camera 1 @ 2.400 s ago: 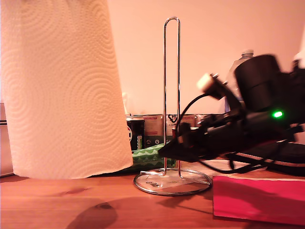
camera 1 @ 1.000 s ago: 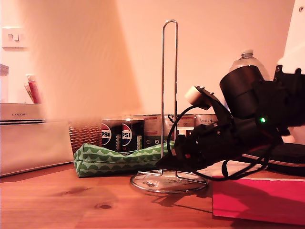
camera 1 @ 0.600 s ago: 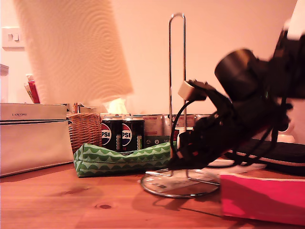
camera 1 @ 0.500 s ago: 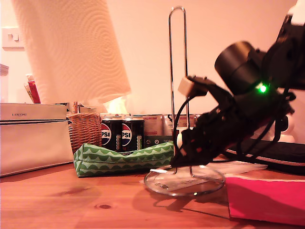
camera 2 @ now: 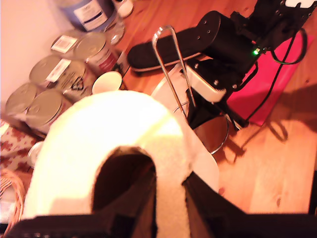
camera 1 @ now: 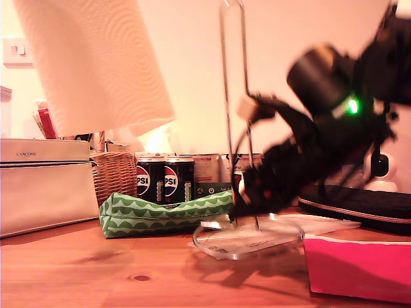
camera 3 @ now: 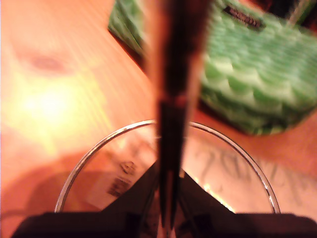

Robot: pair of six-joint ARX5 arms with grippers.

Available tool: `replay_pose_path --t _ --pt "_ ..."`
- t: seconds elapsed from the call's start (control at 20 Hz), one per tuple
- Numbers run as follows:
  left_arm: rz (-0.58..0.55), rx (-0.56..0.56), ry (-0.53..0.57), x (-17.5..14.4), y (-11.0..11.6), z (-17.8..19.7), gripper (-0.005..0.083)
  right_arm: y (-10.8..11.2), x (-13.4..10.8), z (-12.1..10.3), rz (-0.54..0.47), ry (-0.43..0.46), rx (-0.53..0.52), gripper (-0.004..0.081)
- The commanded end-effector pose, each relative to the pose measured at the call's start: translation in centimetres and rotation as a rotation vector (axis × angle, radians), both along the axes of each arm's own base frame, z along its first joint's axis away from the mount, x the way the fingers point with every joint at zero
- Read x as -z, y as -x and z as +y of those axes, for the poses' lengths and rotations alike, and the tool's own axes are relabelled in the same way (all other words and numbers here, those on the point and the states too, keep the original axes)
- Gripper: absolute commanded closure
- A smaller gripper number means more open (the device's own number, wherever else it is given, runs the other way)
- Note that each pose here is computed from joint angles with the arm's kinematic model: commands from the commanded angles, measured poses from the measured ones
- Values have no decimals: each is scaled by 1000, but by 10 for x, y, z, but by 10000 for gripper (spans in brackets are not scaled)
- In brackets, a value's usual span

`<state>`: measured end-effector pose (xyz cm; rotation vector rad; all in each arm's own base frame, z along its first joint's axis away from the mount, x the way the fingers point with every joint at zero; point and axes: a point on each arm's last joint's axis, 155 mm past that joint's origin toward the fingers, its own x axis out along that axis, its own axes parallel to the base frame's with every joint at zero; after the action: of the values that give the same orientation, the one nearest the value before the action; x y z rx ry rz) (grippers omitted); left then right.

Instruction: Insert the paper towel roll into the metallic stand.

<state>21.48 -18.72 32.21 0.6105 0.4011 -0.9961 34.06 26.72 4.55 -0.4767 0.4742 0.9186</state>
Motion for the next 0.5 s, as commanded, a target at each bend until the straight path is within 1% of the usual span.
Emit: replay_pose_path --t 0.0,0.15,0.25,0.45 --pt "-45 13 34 -14 0 -1 797 -2 -10 1 -31 18 2 783" --pt "-56 19 67 -21 -3 -1 797 1 -2 -9 -12 121 23 783" --pt "-37 33 88 -21 0 -1 797 0 1 -19 -8 200 50 783" --pt "-39 43 113 -25 -2 2 797 -1 -2 -39 4 318 100 783"
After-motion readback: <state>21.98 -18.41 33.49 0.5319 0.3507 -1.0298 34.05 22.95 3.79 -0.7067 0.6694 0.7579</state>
